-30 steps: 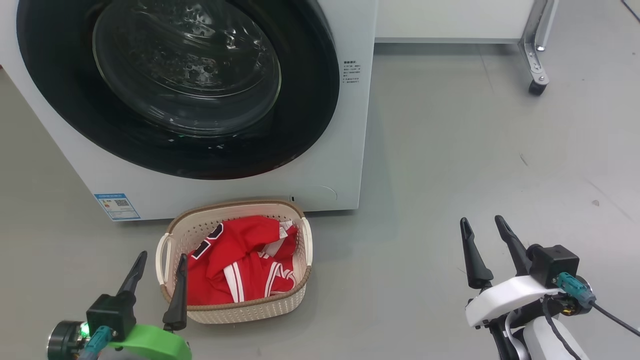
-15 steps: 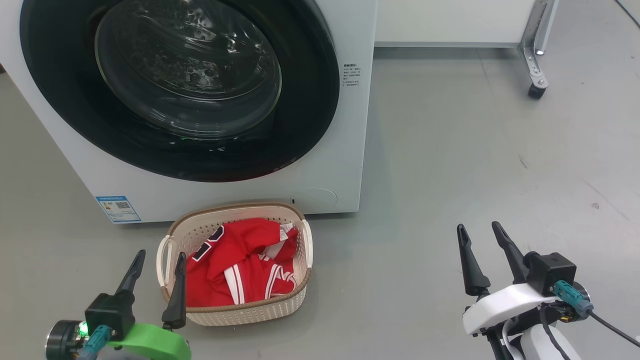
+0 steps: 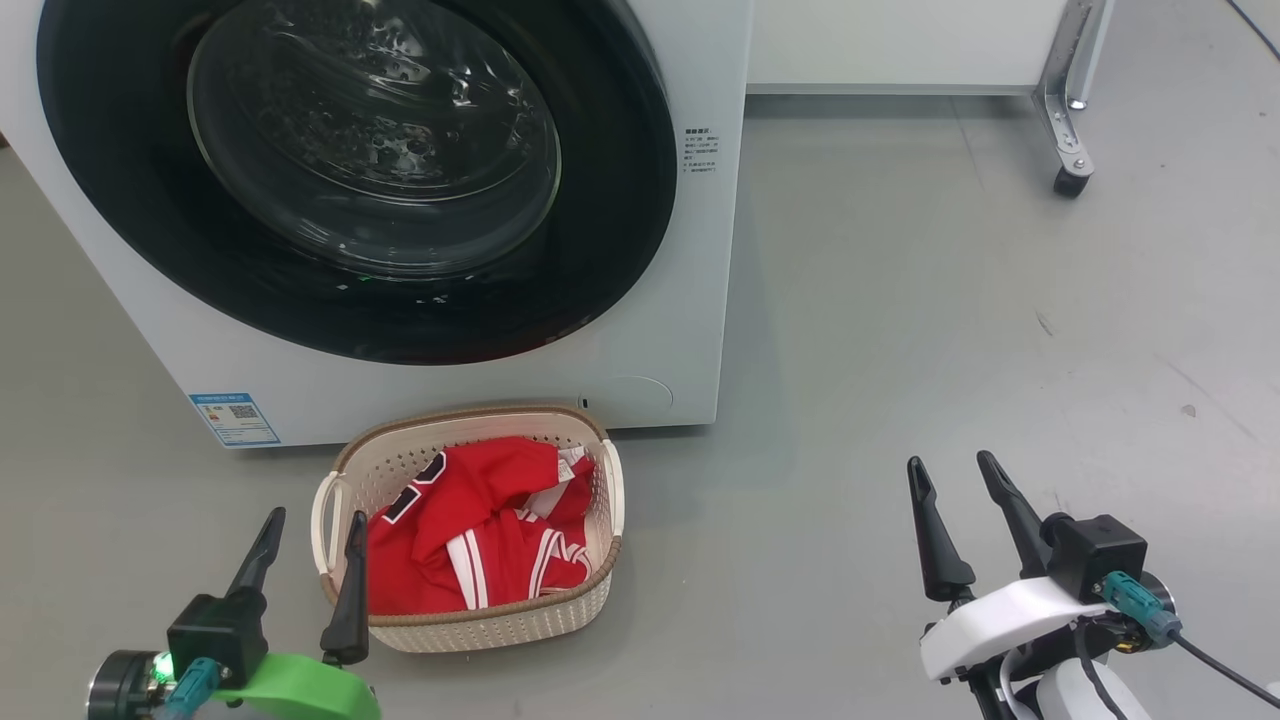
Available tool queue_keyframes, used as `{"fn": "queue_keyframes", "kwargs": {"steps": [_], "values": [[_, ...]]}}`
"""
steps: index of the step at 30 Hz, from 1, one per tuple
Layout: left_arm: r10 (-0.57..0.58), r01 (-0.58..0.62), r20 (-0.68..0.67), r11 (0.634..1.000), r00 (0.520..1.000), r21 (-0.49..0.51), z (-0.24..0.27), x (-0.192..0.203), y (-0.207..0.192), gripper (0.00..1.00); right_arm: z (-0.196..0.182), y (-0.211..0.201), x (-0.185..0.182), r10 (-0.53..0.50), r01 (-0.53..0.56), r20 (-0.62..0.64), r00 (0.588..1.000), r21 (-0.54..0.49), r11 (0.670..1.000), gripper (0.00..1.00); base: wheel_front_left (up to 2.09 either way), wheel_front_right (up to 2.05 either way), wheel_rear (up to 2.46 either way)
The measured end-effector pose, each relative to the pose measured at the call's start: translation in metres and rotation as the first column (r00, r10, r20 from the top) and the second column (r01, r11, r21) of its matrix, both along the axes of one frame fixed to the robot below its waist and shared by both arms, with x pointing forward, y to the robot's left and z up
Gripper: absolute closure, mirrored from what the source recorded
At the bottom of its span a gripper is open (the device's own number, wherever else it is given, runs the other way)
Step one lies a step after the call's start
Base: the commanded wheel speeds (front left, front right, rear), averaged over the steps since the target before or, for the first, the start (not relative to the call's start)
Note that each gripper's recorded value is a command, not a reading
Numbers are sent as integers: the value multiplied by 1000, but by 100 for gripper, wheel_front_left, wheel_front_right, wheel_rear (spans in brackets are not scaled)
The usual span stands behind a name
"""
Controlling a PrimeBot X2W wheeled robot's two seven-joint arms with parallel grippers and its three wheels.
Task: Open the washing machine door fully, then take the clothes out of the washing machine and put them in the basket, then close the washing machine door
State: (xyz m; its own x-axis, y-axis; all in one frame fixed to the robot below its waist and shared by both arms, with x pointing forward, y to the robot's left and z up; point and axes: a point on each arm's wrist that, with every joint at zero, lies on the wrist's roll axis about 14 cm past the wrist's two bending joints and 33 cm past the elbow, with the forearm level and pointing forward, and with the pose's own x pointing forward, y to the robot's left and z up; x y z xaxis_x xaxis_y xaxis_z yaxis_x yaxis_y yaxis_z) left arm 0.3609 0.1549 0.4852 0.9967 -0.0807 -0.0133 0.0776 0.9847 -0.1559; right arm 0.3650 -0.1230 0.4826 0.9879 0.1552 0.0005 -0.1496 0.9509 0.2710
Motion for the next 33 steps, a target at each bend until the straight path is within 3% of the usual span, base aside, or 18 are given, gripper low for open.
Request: {"fn": "queue_keyframes", "kwargs": {"steps": [15, 16, 24, 33], "values": [[10, -10, 9, 1000, 1000, 2, 3, 1, 1, 0, -1, 1, -4, 1, -1, -4, 1000, 3, 1000, 0, 0, 0, 0], [9, -9, 3, 1000, 1000, 1, 1, 1, 1, 100, -3, 1, -4, 3, -3, -10, 1000, 2, 1000, 100, 0, 0, 0], [3, -5, -128, 1000, 992, -20, -40, -18, -9, 100, -49, 4, -31, 2, -1, -158, 987, 4, 1000, 100, 0, 0, 0], [44, -65, -191, 992, 981, -108, -49, -18, 3, 100, -51, -3, -31, -31, 50, -188, 982, 97, 994, 100, 0, 0, 0]]}}
